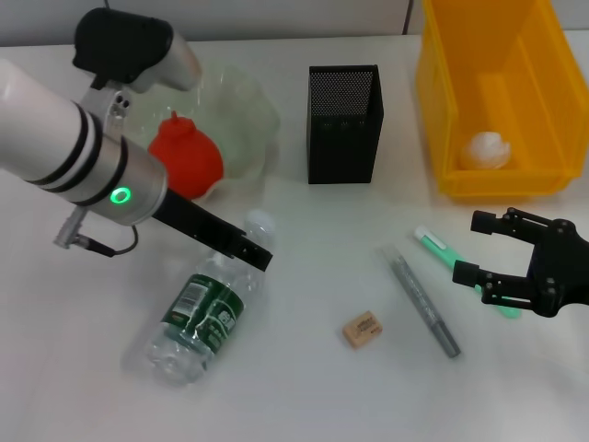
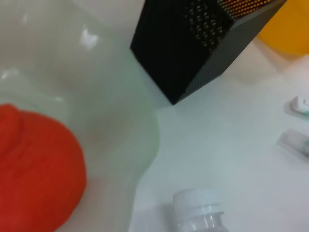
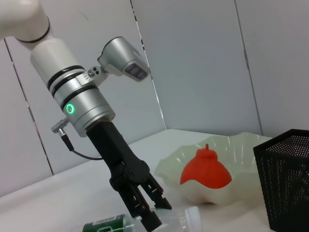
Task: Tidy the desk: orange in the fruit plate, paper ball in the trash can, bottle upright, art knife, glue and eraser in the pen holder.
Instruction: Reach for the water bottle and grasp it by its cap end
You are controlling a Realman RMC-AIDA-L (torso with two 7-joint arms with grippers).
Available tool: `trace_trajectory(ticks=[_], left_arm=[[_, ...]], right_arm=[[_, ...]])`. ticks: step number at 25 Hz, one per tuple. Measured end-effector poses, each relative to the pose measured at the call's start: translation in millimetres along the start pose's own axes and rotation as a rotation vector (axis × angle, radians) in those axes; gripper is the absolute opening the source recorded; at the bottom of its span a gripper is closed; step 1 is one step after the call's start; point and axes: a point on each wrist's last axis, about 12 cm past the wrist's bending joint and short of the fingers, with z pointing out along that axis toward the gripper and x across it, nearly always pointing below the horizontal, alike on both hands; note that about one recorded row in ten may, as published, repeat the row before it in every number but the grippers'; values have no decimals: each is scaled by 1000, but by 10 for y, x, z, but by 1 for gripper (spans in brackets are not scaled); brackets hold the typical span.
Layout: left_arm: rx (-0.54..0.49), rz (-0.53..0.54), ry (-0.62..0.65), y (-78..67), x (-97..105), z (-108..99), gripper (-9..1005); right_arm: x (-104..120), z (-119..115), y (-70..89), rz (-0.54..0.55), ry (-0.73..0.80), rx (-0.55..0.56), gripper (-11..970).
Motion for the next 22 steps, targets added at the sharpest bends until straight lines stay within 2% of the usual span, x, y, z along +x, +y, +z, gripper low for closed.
trace_trajectory(ticks=[10,16,22], left_arm=[[-15,55,-42,-120,-149,96,830],[-30,67,-75,-127,-193,161,828],[-53,71,-47,-98,-158,313,827]], right_arm=[[-2,1,-1,-1,-1,0,819],[4,-8,2,1,-2,4,819],[12,-18,7,4,-3,7,819]])
